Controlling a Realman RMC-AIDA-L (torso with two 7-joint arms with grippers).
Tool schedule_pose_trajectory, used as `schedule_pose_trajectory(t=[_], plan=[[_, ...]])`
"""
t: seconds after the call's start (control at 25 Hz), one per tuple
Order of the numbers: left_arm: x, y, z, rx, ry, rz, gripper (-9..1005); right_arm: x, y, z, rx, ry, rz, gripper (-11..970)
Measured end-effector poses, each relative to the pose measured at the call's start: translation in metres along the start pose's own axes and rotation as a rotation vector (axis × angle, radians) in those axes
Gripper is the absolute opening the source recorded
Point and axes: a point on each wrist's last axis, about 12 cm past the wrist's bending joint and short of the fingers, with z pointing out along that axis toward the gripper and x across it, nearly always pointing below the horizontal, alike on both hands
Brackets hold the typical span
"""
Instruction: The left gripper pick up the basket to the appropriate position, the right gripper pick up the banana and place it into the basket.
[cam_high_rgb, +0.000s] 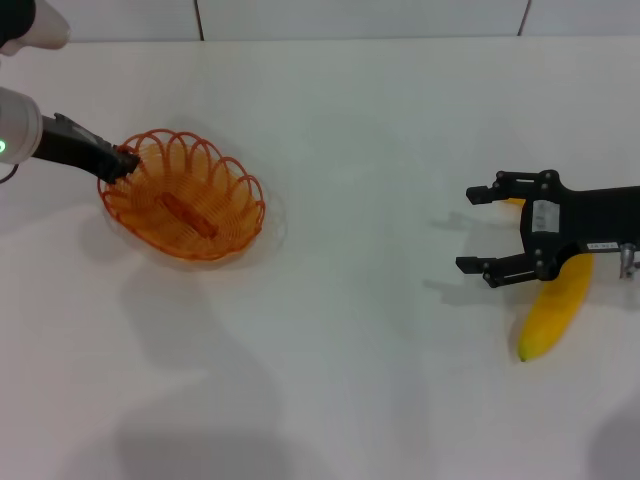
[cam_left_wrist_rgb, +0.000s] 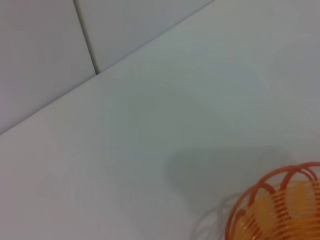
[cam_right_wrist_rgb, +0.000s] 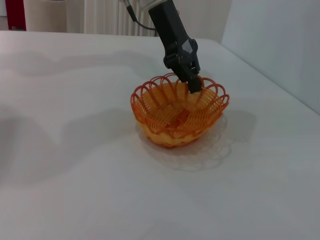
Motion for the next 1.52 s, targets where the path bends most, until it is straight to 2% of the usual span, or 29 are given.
schedule_pose_trajectory(t=[0.28, 0.6, 0.92, 1.52], plan=[[-0.001, -0.002, 0.000, 0.018, 0.004, -0.015, 106, 0.001, 0.000, 0.000, 0.000, 0.002, 0.001, 883], [0.001, -0.010, -0.005, 0.101, 0.035, -0.107, 99, 0.004, 0.002, -0.002, 0.004, 0.004, 0.010, 883], [0.002, -0.013, -0.005, 0.127, 0.041, -0.164, 88, 0.004, 0.002, -0.003, 0.008, 0.003, 0.013, 883], [0.002, -0.033, -0.009, 0.291, 0.093, -0.199, 73, 0.005, 0.001, -0.003, 0.018, 0.007, 0.014, 883]])
